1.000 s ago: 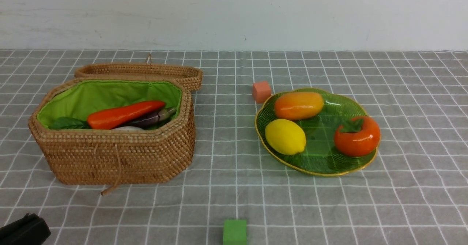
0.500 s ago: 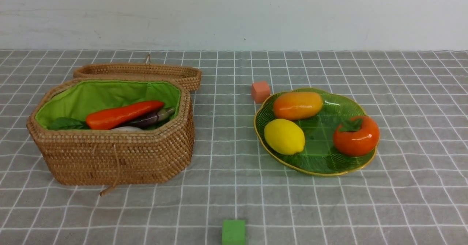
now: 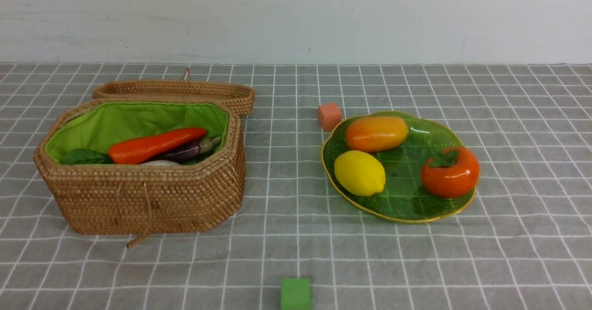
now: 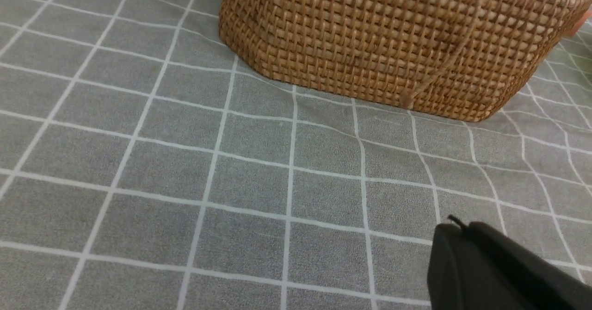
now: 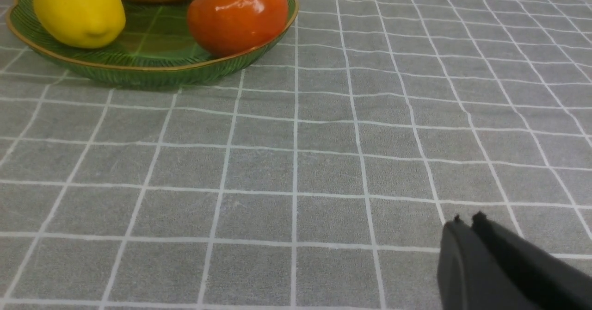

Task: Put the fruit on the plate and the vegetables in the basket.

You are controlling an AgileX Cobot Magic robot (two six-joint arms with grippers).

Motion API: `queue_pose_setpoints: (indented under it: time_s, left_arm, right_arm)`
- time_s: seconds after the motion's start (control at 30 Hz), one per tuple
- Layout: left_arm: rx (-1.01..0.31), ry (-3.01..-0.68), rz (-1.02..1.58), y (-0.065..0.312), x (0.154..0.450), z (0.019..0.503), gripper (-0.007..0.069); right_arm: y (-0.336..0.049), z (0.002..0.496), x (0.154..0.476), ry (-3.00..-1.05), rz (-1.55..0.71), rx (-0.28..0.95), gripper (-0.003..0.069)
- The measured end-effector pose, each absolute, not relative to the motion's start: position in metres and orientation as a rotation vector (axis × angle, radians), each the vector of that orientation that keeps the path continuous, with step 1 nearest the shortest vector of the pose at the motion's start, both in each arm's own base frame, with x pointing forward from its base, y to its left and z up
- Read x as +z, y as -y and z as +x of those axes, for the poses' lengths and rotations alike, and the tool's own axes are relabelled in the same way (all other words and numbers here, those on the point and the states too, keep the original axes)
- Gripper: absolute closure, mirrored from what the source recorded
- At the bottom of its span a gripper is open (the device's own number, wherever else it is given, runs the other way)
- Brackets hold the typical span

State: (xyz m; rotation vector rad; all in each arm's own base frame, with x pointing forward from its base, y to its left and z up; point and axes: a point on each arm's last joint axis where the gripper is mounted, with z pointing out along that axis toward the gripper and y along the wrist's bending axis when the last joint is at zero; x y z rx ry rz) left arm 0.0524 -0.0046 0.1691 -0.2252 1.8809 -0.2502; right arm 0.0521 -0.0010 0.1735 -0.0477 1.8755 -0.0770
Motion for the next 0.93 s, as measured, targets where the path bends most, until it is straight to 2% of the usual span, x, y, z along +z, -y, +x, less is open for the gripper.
queue_pose_setpoints:
  time_s: [0.93]
  left_arm:
    - [-0.25,-1.88,-0.226,0.0046,0.1692,0.0524,0.0634]
  right_arm:
    - [0.001,0.0521,0.1735,-1.876,-0.047,-0.077,0.0624]
